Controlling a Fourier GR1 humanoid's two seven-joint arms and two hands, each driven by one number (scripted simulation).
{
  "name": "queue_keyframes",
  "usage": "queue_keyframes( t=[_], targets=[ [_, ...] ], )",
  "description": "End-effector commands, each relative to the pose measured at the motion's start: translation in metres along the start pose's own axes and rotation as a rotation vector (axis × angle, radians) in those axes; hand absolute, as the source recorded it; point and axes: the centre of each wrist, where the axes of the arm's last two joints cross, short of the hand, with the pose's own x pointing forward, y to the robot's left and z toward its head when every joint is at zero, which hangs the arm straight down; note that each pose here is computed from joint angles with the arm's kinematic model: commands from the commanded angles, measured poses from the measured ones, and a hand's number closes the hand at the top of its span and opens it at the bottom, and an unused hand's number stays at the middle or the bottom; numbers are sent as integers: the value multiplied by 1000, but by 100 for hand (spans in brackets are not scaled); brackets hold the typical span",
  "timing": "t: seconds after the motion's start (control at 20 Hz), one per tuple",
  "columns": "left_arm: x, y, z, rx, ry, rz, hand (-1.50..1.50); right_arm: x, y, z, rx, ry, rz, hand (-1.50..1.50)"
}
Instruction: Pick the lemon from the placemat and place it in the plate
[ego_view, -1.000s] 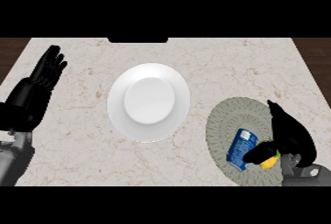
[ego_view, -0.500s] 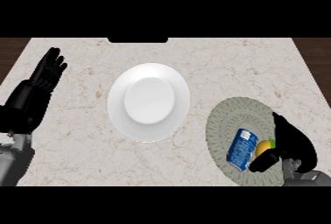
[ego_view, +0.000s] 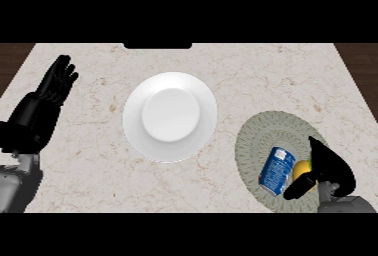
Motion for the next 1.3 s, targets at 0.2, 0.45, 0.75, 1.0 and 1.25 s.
queue_keyframes(
  t=[0.2, 0.45, 0.75, 1.0, 1.25],
  targets=[
    [0, -3, -2, 4, 7, -8, 0, -13, 29, -21, 41, 149, 58, -150],
    [16, -3, -6, -11, -8, -12, 0, -11, 24, -33, -178, 0, 44, 150],
    [1, -1, -5, -20, 11, 17, 0, 7, 21, -31, -371, -11, 103, 150],
    [6, -5, -3, 18, 5, -12, 0, -41, 18, 2, -405, -143, 164, 150],
    [9, 3, -8, -5, 12, -11, 0, -50, 21, 10, -495, -263, 145, 150]
  ],
)
